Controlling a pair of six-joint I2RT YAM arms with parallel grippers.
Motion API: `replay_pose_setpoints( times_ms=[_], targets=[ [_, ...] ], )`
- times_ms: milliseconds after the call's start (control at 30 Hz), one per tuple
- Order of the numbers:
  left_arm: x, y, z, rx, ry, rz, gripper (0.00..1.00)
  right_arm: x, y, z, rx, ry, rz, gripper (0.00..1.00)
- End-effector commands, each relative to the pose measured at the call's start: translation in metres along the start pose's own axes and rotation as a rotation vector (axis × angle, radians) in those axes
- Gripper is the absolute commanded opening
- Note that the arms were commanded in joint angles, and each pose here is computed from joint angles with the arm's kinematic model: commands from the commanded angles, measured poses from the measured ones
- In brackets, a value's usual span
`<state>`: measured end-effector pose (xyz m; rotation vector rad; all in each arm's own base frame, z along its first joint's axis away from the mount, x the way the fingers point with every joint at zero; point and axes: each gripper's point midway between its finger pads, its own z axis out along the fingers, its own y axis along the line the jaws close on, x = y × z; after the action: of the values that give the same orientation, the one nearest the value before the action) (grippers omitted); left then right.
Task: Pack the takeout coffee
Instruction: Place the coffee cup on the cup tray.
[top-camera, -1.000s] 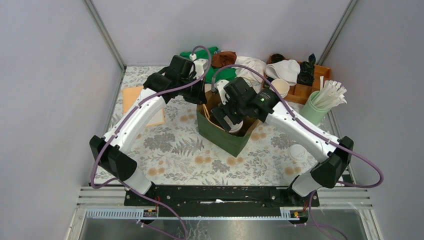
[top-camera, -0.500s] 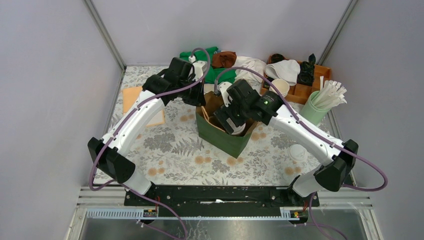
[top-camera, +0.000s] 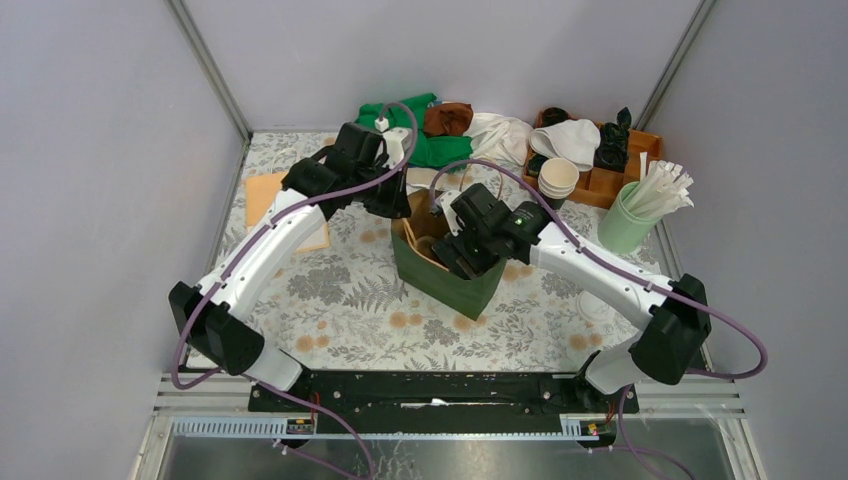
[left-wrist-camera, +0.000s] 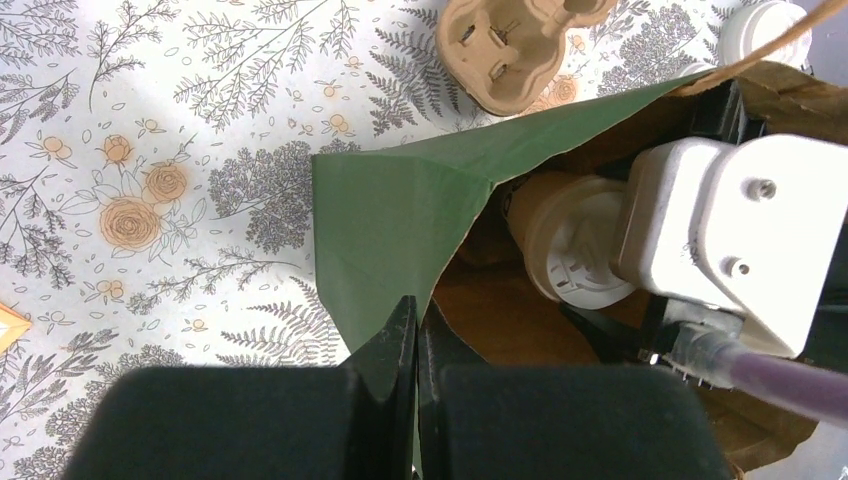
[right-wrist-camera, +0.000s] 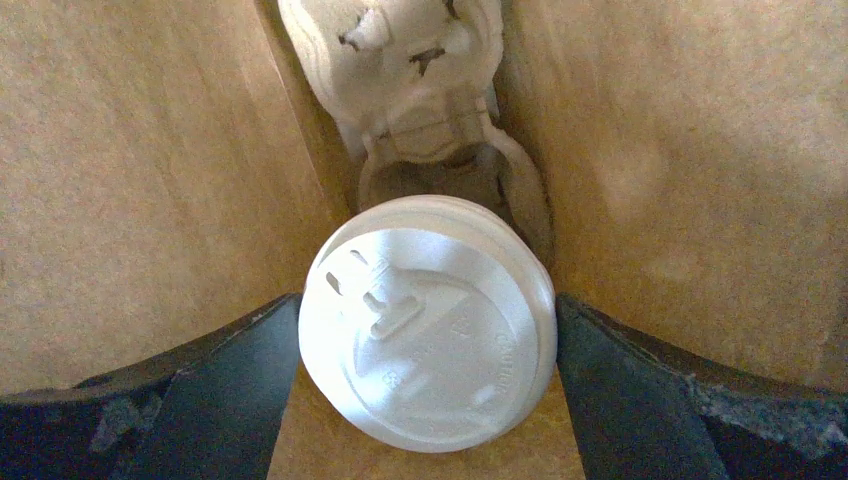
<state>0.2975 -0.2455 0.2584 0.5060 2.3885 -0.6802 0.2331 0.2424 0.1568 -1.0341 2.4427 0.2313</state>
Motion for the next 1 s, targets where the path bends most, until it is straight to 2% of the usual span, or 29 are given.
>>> replay_pose_setpoints(
  times_ms=[0, 200, 433, 567, 800, 967],
  targets=[
    [-0.023, -0.015, -0.024, 0.046, -0.139, 0.029, 0.00, -0.025, 0.001, -0.018, -0.011, -0.145, -0.003, 0.96],
    [-0.037, -0.020, -0.040, 0.057, -0.227, 0.064, 0.00, -0.063, 0.000, -0.053, -0.010, -0.320, -0.025, 0.96],
    [-0.033, -0.022, -0.046, 0.030, -0.249, 0.113, 0.00, -0.089, -0.001, -0.091, -0.015, -0.492, -0.034, 0.95],
    [-0.032, -0.026, -0.050, 0.008, -0.267, 0.140, 0.00, -0.091, 0.001, -0.097, -0.025, -0.541, -0.042, 0.93],
    [-0.031, -0.035, -0.063, -0.036, -0.380, 0.223, 0.00, -0.076, 0.008, -0.083, -0.054, -0.630, -0.060, 0.92],
    [-0.034, -0.038, -0.071, -0.047, -0.442, 0.316, 0.00, -0.070, 0.015, -0.084, -0.073, -0.781, -0.165, 0.87]
  ],
)
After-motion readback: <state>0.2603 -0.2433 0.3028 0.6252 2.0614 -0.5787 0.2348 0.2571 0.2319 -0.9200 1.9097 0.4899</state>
